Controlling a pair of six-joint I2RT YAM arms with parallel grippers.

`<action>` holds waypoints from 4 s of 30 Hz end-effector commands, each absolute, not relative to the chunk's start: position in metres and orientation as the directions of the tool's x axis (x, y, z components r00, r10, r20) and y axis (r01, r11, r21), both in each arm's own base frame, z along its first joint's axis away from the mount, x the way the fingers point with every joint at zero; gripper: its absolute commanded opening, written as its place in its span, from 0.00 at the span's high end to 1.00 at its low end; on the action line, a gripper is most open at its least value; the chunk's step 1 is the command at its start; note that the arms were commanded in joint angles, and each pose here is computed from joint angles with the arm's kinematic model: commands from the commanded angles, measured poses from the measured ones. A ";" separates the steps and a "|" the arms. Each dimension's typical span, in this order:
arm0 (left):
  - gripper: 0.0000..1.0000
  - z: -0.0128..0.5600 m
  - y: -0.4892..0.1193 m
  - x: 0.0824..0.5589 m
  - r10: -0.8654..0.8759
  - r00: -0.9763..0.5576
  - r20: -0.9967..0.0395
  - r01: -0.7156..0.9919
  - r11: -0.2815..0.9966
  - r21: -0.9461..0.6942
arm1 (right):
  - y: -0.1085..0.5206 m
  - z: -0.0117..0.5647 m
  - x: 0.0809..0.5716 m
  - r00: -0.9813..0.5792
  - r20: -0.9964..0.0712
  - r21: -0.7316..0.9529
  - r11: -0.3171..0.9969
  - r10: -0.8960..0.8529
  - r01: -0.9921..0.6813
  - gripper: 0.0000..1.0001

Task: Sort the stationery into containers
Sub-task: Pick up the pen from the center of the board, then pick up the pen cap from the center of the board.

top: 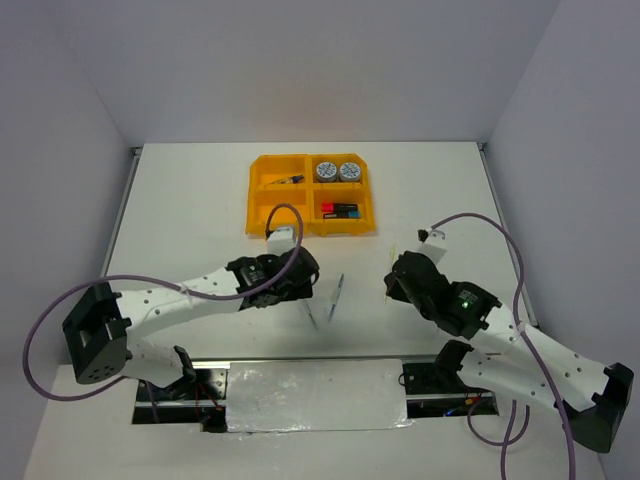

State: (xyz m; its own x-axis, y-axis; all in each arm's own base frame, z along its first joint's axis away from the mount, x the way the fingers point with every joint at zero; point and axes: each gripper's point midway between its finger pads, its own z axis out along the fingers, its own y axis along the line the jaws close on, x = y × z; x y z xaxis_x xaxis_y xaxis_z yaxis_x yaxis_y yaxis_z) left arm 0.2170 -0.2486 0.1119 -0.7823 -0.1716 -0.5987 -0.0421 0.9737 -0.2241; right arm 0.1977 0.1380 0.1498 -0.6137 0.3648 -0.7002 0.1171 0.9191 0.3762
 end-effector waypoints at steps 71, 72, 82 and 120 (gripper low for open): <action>0.82 0.004 -0.234 0.177 -0.377 -0.762 -0.527 -0.366 0.921 -0.131 | 0.180 0.138 0.169 -0.689 -0.699 0.424 0.887 0.193 -0.182 1.00; 0.84 0.007 -0.234 0.178 -0.383 -0.756 -0.531 -0.365 0.920 -0.144 | 0.184 0.139 0.169 -0.683 -0.707 0.426 0.881 0.182 -0.207 1.00; 1.00 0.076 -0.226 0.196 -0.344 -0.646 -0.681 -0.205 0.938 -0.279 | 0.237 0.155 0.141 -0.637 -0.755 0.565 0.645 0.153 -0.515 1.00; 1.00 0.356 -0.255 0.160 -0.728 -0.312 -0.611 0.655 0.301 -0.693 | 0.301 0.272 0.074 -0.543 -0.695 0.681 0.189 0.472 -0.707 1.00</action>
